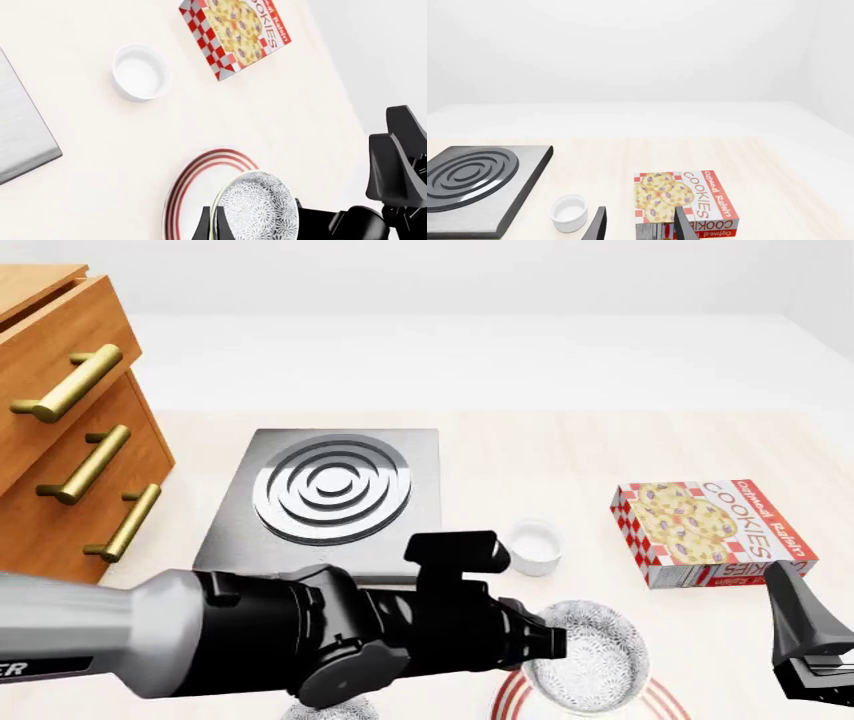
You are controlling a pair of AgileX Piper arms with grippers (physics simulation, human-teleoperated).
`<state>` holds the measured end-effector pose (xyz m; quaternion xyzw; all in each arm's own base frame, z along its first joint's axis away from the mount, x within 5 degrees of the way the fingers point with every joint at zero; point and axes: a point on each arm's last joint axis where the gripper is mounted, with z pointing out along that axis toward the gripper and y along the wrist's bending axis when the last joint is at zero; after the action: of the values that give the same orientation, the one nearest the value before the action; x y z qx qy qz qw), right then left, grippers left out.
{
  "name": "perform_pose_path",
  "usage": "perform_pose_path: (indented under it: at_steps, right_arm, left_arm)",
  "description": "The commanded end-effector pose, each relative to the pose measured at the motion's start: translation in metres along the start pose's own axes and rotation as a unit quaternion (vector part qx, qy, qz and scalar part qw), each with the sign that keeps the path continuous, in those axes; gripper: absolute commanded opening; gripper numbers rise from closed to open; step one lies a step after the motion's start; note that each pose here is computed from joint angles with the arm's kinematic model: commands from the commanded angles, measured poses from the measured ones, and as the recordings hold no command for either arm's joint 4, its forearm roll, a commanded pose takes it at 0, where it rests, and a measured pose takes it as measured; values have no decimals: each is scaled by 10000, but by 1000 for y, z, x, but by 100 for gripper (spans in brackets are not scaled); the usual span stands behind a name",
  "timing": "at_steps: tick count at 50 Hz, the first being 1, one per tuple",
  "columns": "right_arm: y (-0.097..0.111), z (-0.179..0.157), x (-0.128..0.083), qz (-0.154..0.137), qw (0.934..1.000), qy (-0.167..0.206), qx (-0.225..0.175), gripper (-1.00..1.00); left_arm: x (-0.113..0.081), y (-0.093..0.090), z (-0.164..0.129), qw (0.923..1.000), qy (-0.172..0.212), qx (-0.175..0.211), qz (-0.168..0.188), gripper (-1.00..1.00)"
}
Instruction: Pick the akita bowl on the wooden cabinet and place it on the plate.
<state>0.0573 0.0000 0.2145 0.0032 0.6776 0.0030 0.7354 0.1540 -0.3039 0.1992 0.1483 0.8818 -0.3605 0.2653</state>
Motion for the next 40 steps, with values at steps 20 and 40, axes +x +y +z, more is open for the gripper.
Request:
perform_pose_path:
  at_steps: [20, 40]
  right_arm:
    - [0, 0, 0, 0, 10000, 0, 0, 100]
    - [0, 0, 0, 1, 10000, 1, -1, 100]
  left_arm:
    - [8, 5, 18, 9999, 72, -44, -125, -100]
    - [22, -1, 34, 9997, 246, -5, -86, -100]
